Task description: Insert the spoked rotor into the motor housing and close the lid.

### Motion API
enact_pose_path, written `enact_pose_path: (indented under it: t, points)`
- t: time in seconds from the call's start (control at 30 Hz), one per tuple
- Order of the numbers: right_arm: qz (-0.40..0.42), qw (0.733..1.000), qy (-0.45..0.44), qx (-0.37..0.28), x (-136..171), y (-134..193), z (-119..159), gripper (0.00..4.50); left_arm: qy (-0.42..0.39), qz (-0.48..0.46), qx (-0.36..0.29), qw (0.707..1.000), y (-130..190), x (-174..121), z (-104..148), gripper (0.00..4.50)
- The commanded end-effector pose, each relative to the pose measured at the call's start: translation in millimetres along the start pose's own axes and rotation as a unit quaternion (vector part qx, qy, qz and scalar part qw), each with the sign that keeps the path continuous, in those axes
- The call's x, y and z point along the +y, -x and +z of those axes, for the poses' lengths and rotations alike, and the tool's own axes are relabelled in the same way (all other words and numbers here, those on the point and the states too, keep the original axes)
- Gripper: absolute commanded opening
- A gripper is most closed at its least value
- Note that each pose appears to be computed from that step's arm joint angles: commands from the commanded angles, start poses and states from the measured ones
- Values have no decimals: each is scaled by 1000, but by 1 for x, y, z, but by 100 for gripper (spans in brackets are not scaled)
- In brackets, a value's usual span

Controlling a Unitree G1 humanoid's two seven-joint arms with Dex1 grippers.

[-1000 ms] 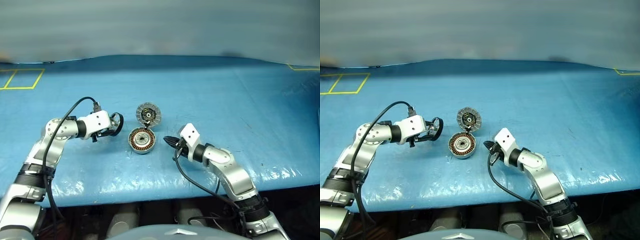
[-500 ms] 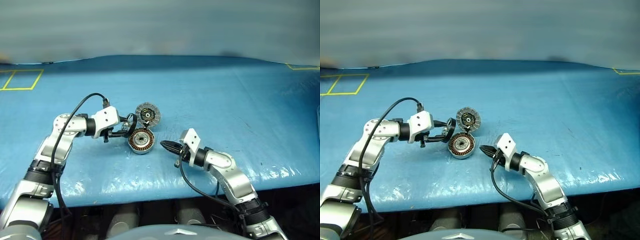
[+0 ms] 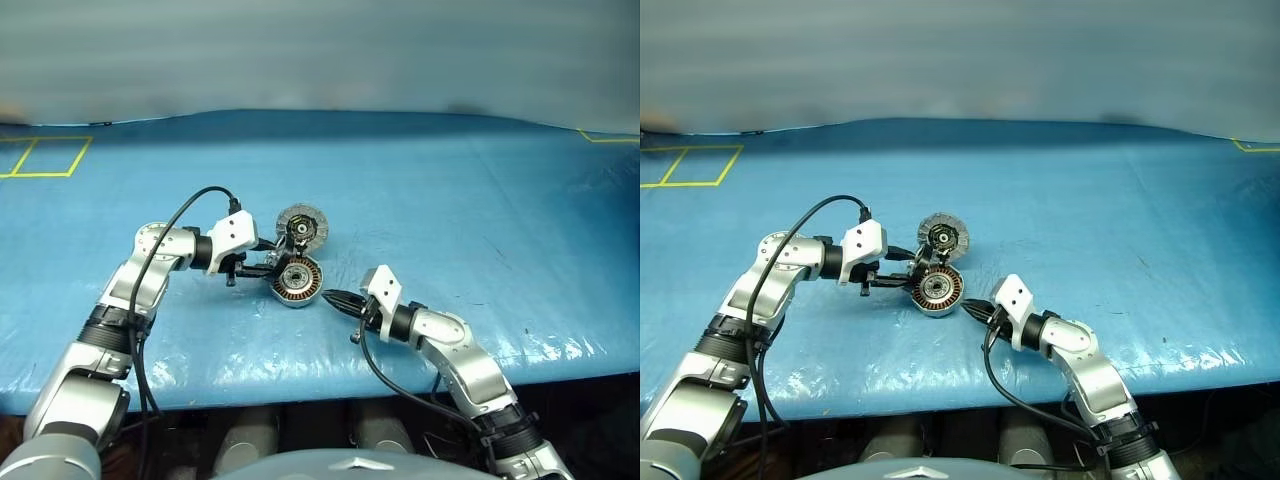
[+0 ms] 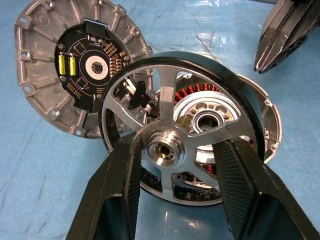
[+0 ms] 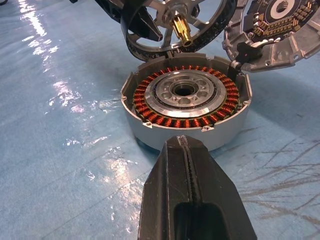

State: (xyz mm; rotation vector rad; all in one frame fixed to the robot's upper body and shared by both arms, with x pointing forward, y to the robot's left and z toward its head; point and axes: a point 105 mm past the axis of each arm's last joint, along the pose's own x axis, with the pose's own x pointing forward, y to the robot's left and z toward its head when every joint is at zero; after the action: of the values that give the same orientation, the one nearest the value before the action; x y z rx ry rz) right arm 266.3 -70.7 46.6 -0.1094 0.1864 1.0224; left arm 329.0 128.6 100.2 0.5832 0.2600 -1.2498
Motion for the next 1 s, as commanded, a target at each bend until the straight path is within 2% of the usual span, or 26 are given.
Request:
enact_pose_path:
  t: [0.03,0.57,1.0]
  points:
    - [-7,1000,15,-18,-3,3,10,0,-22,-2,-7,1000,4,5,12,181]
    - [-10,1000,12,-13,-3,1,7,0,-27,-43,-15,999,8,4,32,181]
    - [-15,1000,16,-13,-3,1,7,0,-42,-50,27,998,-4,3,17,181]
